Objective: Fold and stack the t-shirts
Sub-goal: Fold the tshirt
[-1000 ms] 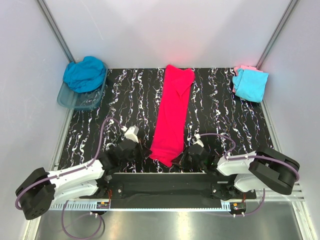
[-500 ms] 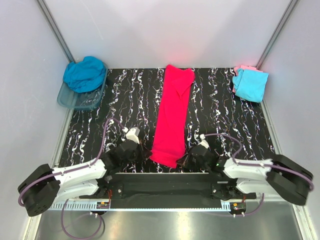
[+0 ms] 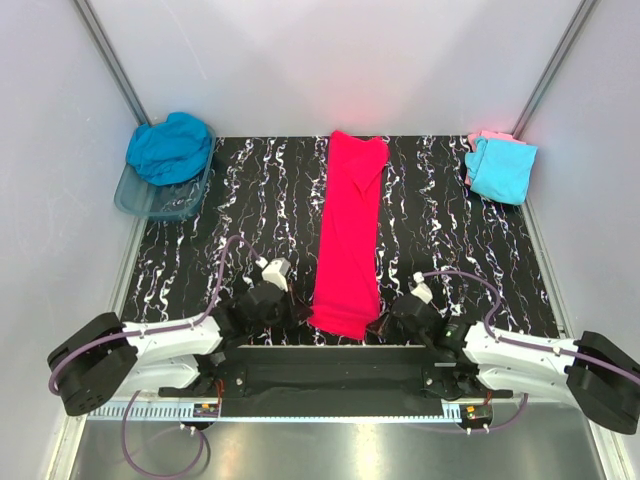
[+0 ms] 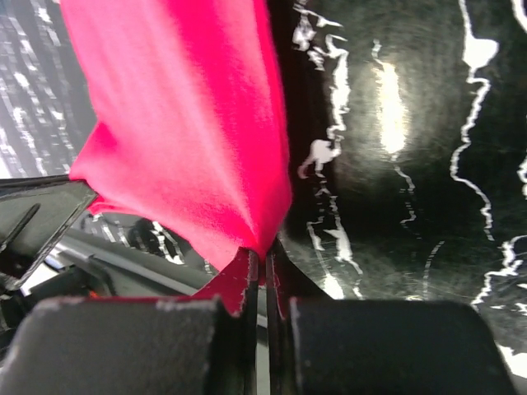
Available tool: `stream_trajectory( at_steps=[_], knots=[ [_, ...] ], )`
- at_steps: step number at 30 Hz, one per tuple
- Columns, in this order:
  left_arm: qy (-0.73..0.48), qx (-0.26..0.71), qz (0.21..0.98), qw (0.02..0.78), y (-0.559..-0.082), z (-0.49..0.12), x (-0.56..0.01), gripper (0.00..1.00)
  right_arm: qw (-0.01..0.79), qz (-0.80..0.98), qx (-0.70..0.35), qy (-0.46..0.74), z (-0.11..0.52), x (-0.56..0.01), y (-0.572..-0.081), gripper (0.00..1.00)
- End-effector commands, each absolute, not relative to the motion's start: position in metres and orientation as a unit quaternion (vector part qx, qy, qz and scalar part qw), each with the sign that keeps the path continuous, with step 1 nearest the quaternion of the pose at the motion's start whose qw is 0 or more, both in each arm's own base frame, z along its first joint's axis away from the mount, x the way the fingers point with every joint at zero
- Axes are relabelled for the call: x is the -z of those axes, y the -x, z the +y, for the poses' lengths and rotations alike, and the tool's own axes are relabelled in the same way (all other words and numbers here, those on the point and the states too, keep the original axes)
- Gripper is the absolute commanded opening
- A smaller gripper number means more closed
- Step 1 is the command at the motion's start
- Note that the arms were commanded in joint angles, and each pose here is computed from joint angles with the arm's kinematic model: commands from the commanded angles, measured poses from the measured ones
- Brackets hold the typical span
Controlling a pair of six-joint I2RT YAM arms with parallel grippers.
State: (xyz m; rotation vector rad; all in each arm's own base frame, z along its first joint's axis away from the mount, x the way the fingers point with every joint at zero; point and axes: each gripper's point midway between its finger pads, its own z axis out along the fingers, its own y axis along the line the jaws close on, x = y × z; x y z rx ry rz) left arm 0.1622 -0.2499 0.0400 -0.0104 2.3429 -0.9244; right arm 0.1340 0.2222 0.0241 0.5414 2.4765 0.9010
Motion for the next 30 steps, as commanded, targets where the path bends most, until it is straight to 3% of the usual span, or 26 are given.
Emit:
stream_trajectory(
  at_steps=[1,4,8,12,30],
  knots=[
    [0.012,0.358,0.877,0.322,-0.168,-0.254,-0.044,0.0,0.23,0.909,-0.289,-0.194,0.211,-0.01,-0.133,0.0],
    [0.01,0.354,0.877,0.326,-0.169,-0.253,-0.046,0.0,0.223,0.91,-0.296,-0.189,0.215,-0.007,-0.131,0.0],
    [0.008,0.356,0.874,0.331,-0.17,-0.252,-0.051,0.0,0.215,0.91,-0.301,-0.185,0.218,-0.005,-0.129,0.25],
    [0.008,0.353,0.875,0.33,-0.17,-0.252,-0.049,0.0,0.21,0.911,-0.304,-0.184,0.22,-0.005,-0.128,0.4],
    [0.008,0.355,0.875,0.329,-0.17,-0.253,-0.049,0.0,0.171,0.916,-0.316,-0.179,0.24,0.019,-0.121,0.41]
  ],
)
